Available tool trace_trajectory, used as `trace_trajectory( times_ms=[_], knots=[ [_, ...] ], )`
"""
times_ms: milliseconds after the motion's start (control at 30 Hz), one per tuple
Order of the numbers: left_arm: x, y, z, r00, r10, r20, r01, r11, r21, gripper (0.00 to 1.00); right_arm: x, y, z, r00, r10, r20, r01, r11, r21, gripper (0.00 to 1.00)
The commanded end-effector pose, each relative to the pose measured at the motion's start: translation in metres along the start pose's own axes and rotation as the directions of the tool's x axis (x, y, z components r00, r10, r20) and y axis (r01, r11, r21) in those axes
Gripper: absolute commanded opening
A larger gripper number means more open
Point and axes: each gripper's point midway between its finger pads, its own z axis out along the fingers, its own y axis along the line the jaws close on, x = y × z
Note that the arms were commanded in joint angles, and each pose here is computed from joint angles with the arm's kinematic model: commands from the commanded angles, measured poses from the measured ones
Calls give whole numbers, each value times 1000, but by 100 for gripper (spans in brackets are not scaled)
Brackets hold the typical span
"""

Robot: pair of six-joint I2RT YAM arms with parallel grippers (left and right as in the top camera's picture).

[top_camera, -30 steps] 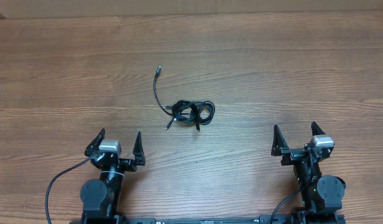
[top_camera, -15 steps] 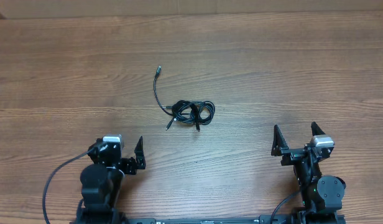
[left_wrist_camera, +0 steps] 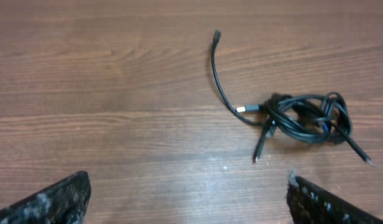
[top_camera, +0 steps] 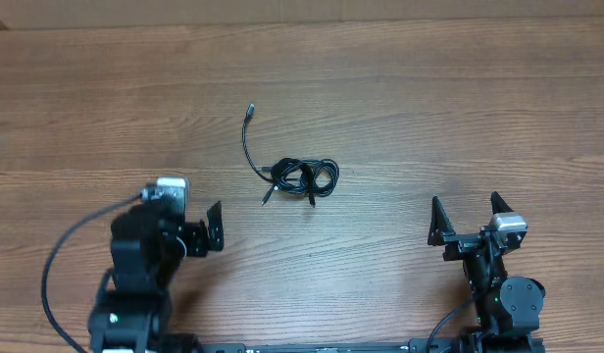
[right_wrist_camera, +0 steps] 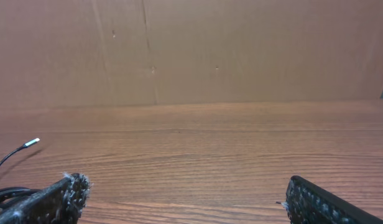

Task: Untangle cables
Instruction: 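Reach the left gripper forward and down onto the black cable bundle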

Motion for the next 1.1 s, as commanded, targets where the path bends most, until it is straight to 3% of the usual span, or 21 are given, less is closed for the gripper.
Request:
trace_trajectory(
  times_ms=[0, 167, 400, 533, 667, 800, 967, 1067],
  knots=[
    [-27, -10, -4, 999, 8, -46, -6, 999, 49, 100, 2, 0, 0, 1000, 6, 4, -6, 1000, 2, 100],
    [-34, -13, 0, 979, -53, -197, 63, 997, 47, 100, 2, 0, 0, 1000, 6, 4, -6, 1000, 2, 100],
    [-35, -22, 8, 902, -74, -424, 100, 994, 41, 100, 2, 0, 0, 1000, 6, 4, -6, 1000, 2, 100],
    [-33, -35, 18, 868, -63, -493, 92, 995, 34, 100, 2, 0, 0, 1000, 6, 4, -6, 1000, 2, 100],
    [-34, -58, 30, 866, -16, -500, 81, 991, 109, 100, 2, 0, 0, 1000, 6, 4, -6, 1000, 2, 100],
    [-32, -87, 36, 844, -47, -534, 185, 960, 209, 100, 2, 0, 0, 1000, 6, 4, -6, 1000, 2, 100],
    [-39, -107, 46, 798, -192, -572, 373, 902, 218, 100, 2, 0, 0, 1000, 6, 4, -6, 1000, 2, 100],
    [-35, -93, 60, 708, -409, -577, 508, 861, 13, 100, 2, 0, 0, 1000, 6, 4, -6, 1000, 2, 100]
  ],
)
